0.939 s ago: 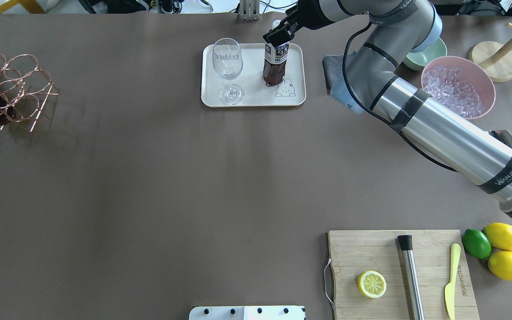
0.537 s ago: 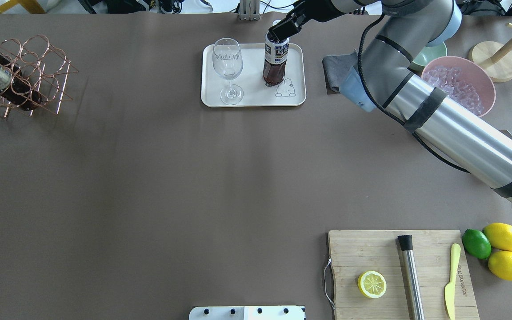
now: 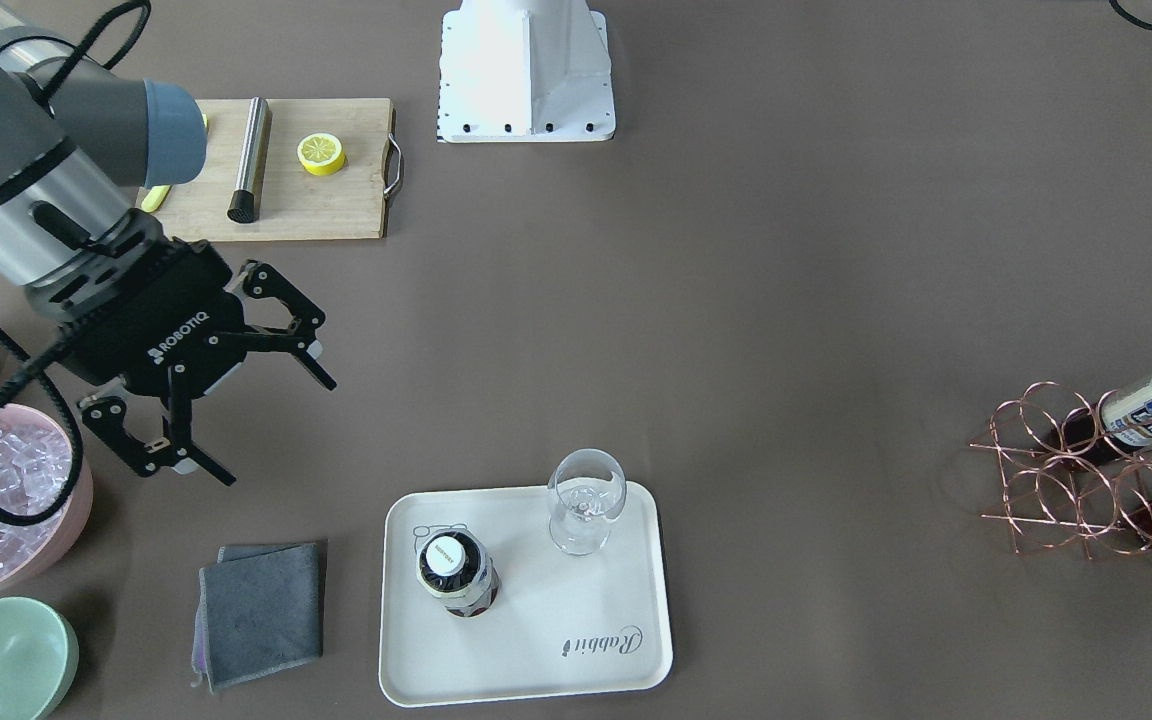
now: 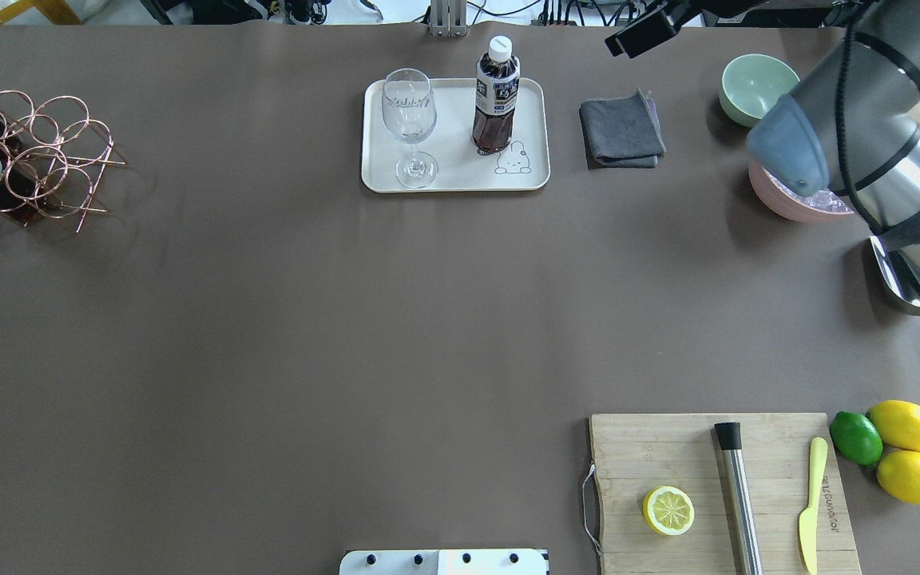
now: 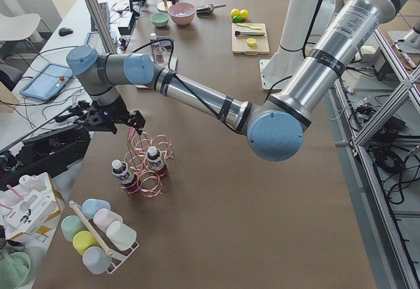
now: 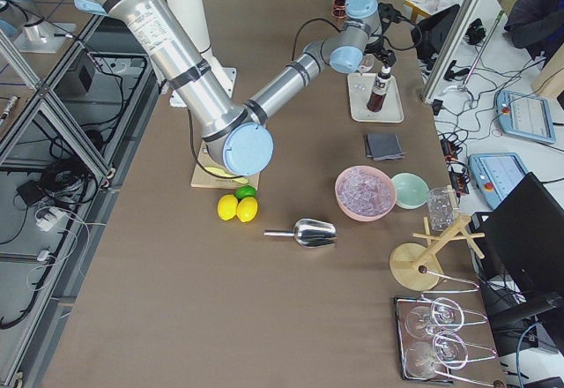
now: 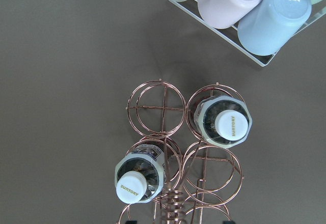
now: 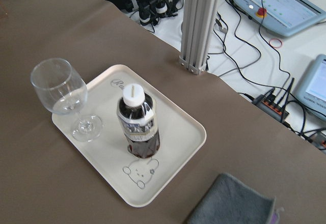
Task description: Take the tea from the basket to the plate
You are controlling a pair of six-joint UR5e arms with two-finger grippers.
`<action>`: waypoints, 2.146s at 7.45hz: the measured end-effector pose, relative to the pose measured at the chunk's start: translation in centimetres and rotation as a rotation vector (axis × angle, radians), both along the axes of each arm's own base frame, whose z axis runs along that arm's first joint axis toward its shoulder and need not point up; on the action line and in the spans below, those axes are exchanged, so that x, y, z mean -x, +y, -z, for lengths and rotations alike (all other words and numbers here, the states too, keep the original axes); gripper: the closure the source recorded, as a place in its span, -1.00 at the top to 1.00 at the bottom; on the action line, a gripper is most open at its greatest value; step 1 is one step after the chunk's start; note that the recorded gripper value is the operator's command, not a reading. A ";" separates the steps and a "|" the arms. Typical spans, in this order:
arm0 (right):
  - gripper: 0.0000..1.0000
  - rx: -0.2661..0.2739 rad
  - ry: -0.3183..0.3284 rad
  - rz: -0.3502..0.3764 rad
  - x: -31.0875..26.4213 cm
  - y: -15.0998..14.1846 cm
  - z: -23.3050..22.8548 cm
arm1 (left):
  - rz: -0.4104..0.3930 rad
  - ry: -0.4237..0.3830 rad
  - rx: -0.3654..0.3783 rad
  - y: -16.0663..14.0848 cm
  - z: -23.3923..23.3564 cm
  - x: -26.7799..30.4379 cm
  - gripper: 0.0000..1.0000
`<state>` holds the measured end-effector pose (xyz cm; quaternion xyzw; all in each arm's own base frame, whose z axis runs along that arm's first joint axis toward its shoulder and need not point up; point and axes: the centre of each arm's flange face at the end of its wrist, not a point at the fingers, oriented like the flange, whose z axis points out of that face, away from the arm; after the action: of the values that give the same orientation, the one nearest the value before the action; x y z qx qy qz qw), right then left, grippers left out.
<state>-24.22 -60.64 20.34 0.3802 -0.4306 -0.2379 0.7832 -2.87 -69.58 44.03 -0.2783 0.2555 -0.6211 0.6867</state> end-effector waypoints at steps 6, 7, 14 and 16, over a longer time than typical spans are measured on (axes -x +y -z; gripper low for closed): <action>1.00 0.414 0.230 -0.074 -12.8 3.3 -17.4 | 0.000 0.009 -0.071 9.3 7.6 -2.1 0.97; 1.00 0.469 0.263 -0.082 -14.9 4.3 -20.9 | -0.002 0.011 -0.101 12.8 7.7 -1.9 0.97; 1.00 0.789 0.229 -0.159 -29.4 12.0 -39.3 | -0.591 0.051 -0.564 24.3 -1.7 2.3 0.97; 1.00 0.828 0.245 -0.167 -29.9 13.2 -41.2 | -0.733 0.039 -0.661 25.9 -6.0 3.8 0.97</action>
<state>5.71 -47.45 61.52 0.0366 -0.3617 -0.0246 0.9313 -6.64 -43.66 50.07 -0.1288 0.3371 -0.2189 0.9066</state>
